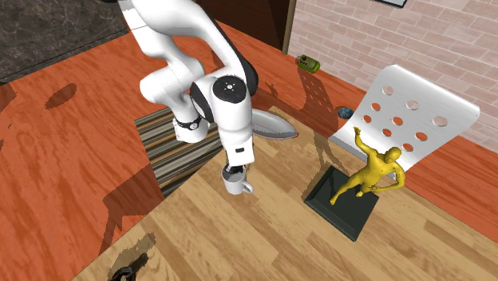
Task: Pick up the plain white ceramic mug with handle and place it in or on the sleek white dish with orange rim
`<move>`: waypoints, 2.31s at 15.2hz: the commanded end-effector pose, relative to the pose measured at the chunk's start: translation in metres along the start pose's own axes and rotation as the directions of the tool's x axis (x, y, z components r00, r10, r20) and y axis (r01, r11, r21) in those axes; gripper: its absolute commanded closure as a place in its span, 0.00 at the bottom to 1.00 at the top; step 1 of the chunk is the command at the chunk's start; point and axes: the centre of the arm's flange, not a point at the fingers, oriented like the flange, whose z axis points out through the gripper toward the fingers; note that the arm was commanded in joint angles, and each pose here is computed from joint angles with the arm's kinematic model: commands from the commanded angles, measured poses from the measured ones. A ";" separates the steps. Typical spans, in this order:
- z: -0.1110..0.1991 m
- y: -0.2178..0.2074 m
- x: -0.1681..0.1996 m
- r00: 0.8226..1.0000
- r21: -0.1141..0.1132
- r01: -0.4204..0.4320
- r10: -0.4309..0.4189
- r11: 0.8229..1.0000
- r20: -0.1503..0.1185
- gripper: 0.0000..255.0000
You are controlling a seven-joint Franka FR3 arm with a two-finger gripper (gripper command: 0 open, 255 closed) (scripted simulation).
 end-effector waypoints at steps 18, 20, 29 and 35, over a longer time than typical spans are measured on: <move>-0.092 -0.026 0.000 1.000 0.000 0.000 0.000 1.000 0.001 1.00; -0.094 -0.052 -0.003 1.000 0.000 0.000 0.000 1.000 0.001 1.00; -0.105 -0.170 -0.017 1.000 0.000 0.000 0.000 1.000 0.001 1.00; -0.112 -0.248 -0.026 1.000 0.000 0.000 0.000 1.000 0.001 1.00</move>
